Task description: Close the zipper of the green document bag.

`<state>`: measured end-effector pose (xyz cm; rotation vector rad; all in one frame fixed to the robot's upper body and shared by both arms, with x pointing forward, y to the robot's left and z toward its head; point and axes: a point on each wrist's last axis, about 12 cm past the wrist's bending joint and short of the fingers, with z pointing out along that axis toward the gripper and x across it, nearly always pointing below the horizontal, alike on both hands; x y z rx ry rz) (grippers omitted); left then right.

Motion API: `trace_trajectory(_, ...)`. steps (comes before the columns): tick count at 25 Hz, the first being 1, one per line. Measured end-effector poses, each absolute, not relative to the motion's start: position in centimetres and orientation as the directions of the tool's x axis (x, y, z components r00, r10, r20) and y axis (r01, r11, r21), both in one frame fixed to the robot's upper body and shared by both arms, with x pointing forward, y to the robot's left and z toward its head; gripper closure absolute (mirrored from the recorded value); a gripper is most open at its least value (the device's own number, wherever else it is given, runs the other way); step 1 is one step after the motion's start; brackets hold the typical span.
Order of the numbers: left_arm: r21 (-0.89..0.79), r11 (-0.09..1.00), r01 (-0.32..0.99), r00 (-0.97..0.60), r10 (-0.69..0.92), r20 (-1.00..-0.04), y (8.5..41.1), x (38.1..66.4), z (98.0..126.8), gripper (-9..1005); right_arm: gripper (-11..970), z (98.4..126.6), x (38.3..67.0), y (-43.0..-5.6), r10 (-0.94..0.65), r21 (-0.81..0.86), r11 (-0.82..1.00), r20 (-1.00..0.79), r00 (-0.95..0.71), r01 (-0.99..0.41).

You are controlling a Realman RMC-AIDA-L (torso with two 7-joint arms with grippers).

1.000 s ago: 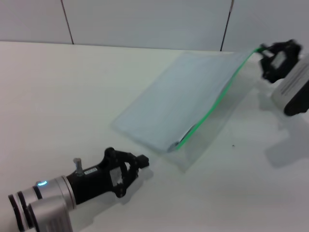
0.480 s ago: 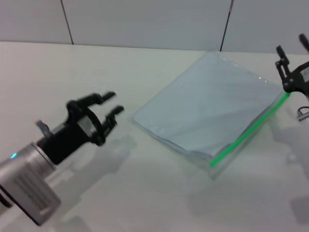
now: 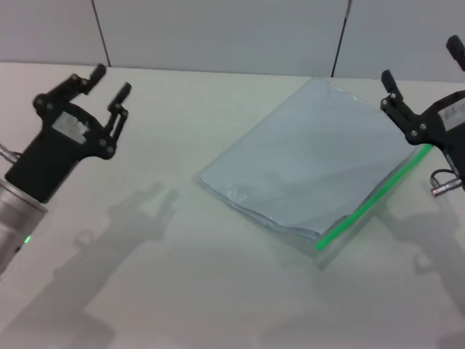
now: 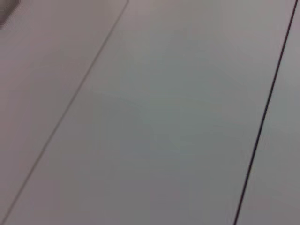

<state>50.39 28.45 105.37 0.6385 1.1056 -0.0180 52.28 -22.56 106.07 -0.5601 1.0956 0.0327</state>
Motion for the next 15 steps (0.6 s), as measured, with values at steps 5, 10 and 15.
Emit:
trace_trajectory(5,0.407,0.857,0.316,0.481,0.225,-0.847,29.0,50.1,105.9,642,97,106.4,51.8,-22.5,-0.169,-0.363,0.868,-0.857,0.487,-0.338)
trace_trajectory(10,0.362,0.872,0.329,0.49,0.17,-0.855,29.4,49.9,106.3,641,64,106.4,51.8,-22.7,-0.134,-0.332,0.873,-0.868,0.478,-0.358)
trace_trajectory(15,0.318,0.887,0.335,0.482,0.129,-0.867,29.7,50.1,106.5,582,58,106.5,51.8,-22.6,-0.128,-0.332,0.87,-0.866,0.483,-0.365)
